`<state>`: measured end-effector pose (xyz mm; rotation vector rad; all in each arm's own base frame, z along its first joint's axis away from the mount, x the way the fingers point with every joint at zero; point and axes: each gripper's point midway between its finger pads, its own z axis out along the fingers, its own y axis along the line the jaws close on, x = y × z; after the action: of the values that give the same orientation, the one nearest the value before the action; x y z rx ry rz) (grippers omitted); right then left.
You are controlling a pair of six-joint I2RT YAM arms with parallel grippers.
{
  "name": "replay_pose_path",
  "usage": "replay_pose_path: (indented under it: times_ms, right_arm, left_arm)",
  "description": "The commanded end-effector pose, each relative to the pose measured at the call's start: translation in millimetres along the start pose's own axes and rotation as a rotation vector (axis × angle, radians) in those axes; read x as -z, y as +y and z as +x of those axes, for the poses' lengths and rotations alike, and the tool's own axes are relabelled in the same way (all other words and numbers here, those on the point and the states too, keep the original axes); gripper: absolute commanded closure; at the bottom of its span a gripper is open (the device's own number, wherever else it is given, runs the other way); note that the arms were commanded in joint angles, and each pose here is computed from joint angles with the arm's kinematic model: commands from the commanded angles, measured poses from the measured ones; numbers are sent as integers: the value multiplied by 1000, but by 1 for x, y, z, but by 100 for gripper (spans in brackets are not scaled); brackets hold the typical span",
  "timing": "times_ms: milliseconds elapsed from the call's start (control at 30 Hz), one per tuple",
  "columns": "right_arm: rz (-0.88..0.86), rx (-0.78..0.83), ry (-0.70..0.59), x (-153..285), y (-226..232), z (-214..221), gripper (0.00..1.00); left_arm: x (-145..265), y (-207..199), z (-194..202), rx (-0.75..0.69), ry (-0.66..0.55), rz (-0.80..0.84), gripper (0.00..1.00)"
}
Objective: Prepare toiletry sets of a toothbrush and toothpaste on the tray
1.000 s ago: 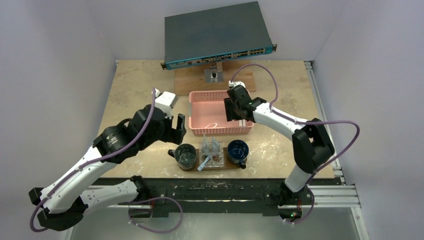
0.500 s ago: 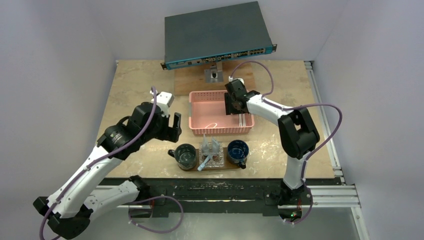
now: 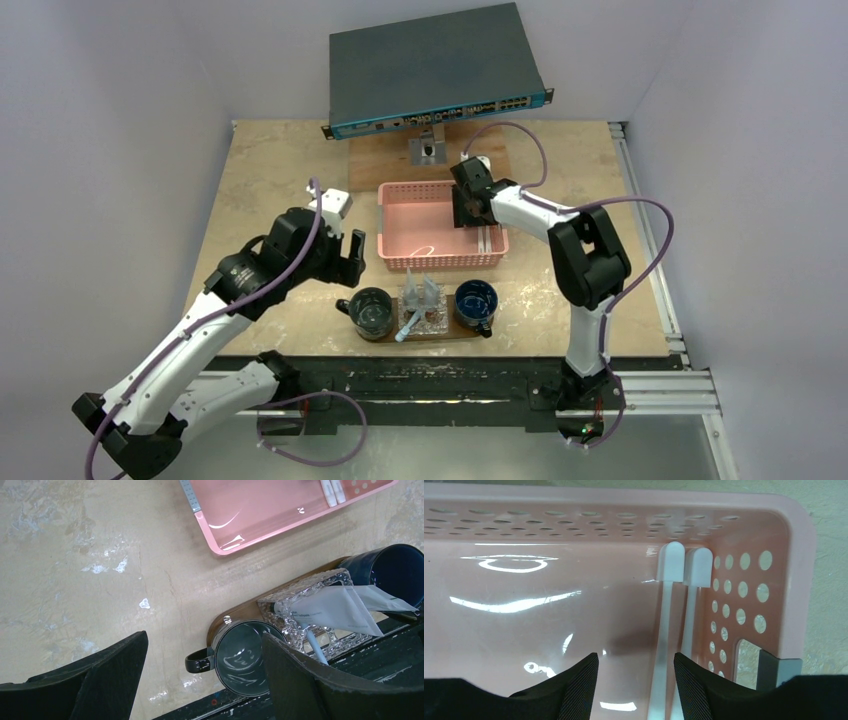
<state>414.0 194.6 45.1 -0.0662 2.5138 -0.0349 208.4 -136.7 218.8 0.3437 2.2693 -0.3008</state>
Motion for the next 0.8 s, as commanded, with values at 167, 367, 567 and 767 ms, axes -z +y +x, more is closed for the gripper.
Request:
replay_pose_path:
  times_ms: [167, 367, 567, 767]
  right_arm:
    - [-3, -54, -16, -12, 0, -12, 38]
    - [-38, -61, 27, -24, 4, -3, 38]
    - [-77, -49, 64, -31, 11, 9, 44]
    - [-80, -29, 83, -35, 11, 16, 57]
  left_arm:
    - [-3, -2, -10, -12, -36, 26, 16]
    - [-4, -1, -10, -9, -33, 25, 16]
    - [-5, 0, -10, -4, -29, 24, 16]
    - [-6, 1, -10, 1, -26, 25, 16]
